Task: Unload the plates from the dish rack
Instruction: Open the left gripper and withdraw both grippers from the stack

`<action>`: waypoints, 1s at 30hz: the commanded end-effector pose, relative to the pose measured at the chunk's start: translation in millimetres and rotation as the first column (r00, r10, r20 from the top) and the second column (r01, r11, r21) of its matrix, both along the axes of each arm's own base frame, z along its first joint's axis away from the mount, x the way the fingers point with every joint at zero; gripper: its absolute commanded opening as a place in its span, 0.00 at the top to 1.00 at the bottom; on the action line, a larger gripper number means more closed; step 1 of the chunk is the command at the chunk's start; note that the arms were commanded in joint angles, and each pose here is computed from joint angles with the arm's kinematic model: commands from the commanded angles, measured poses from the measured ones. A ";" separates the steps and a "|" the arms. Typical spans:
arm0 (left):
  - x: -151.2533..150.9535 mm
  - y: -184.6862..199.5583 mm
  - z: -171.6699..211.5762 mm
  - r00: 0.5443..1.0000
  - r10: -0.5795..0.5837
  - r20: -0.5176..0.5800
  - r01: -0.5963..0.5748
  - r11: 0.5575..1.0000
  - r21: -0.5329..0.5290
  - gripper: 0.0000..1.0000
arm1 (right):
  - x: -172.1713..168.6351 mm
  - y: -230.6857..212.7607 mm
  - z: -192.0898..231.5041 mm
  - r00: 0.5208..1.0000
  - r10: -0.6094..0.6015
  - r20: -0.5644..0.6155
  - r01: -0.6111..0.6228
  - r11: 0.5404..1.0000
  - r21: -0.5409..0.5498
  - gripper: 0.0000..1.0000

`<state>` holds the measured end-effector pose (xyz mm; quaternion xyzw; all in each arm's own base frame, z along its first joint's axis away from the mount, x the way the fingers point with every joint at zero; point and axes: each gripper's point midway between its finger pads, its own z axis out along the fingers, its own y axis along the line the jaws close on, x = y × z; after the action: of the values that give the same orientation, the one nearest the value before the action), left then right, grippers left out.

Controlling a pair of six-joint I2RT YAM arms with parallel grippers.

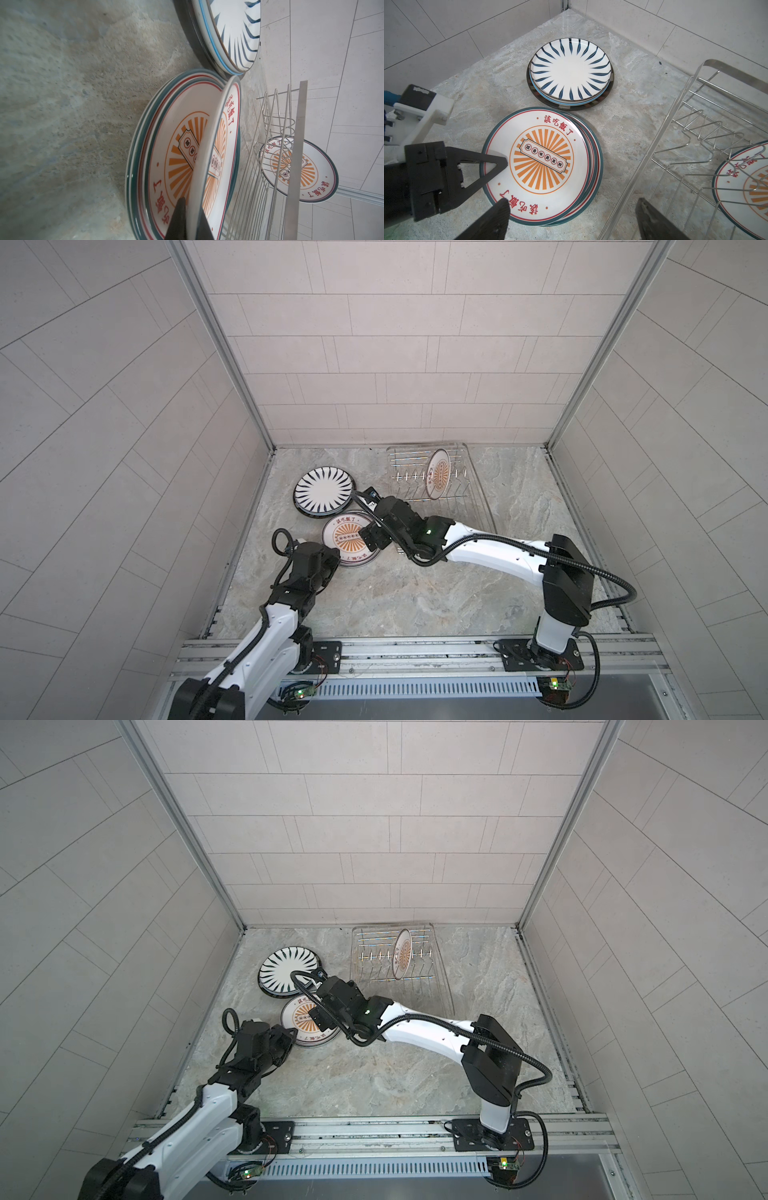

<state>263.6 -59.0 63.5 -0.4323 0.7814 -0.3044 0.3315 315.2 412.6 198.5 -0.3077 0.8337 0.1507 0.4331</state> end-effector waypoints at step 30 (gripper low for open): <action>11.4 33.3 14.3 0.994 0.091 0.054 -0.100 0.976 0.195 0.56 | 1.2 10.5 -3.0 1.000 -0.007 -0.015 0.007 1.000 -0.010 0.05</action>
<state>268.5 -31.2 69.2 -0.4290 0.7833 -0.2302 0.3866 318.5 419.1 195.0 -0.3070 0.8370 0.1490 0.4277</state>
